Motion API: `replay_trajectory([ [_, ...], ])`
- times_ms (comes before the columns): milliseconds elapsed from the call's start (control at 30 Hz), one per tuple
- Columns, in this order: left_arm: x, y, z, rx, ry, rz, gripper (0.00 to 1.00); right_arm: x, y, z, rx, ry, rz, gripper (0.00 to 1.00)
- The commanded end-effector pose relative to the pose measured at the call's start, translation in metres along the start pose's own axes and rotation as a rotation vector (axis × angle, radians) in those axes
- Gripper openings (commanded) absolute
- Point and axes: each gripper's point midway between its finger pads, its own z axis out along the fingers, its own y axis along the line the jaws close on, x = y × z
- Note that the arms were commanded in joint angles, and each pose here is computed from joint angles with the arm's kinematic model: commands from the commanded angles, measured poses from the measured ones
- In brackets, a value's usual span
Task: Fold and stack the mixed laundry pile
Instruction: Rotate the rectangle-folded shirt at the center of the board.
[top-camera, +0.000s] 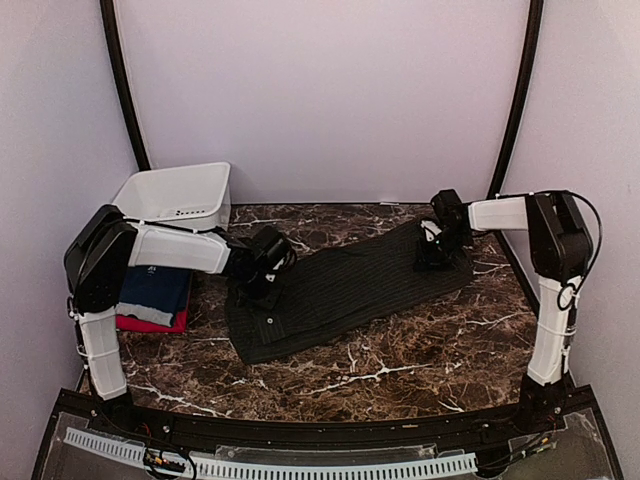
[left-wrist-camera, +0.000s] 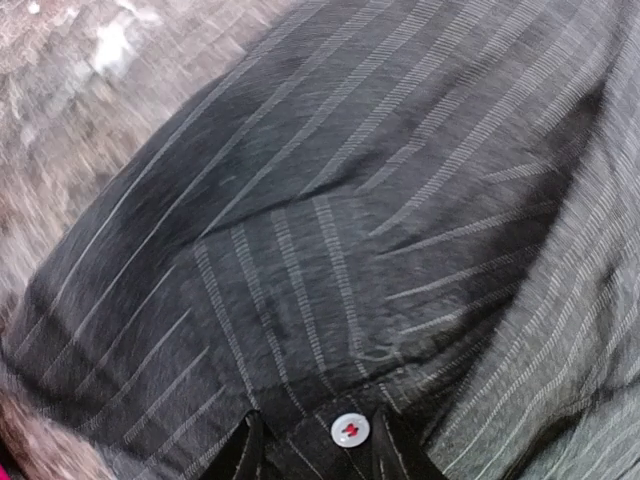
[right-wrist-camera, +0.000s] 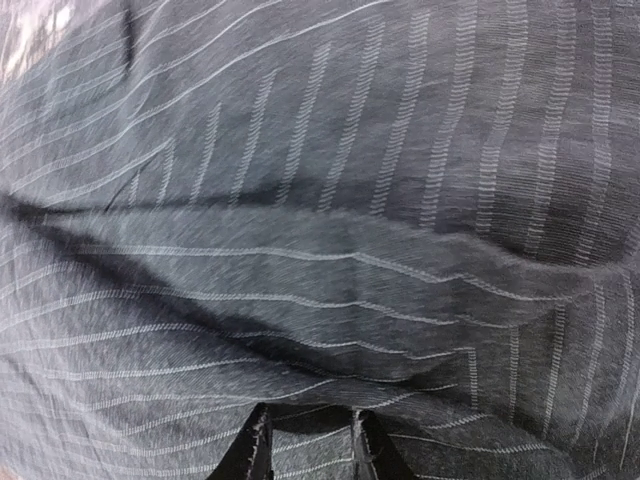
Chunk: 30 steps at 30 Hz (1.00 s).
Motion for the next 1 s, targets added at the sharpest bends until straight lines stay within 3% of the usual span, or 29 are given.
replay_trajectory([
  [0, 0.092, -0.03, -0.002, 0.035, 0.214, 0.073, 0.34, -0.017, -0.01, 0.017, 0.058, 0.049, -0.06, 0.24],
  [200, 0.156, -0.128, -0.038, 0.189, 0.267, 0.208, 0.36, -0.086, 0.049, 0.037, -0.036, -0.021, -0.212, 0.22],
  [367, 0.125, -0.174, -0.078, 0.329, 0.166, 0.177, 0.42, -0.1, 0.112, 0.042, -0.146, -0.06, -0.296, 0.23],
  [500, 0.071, -0.173, -0.111, 0.398, 0.02, 0.134, 0.44, -0.115, 0.138, -0.014, -0.201, -0.181, -0.304, 0.33],
  [667, -0.004, -0.137, -0.13, 0.518, -0.138, -0.046, 0.45, -0.111, 0.151, -0.082, -0.288, -0.293, -0.279, 0.39],
  [767, -0.024, -0.124, -0.123, 0.507, -0.193, -0.057, 0.45, -0.08, 0.143, -0.079, -0.286, -0.233, -0.232, 0.41],
  [967, -0.029, -0.124, -0.087, 0.444, -0.148, 0.004, 0.45, -0.013, 0.119, -0.043, -0.246, -0.104, -0.171, 0.41],
])
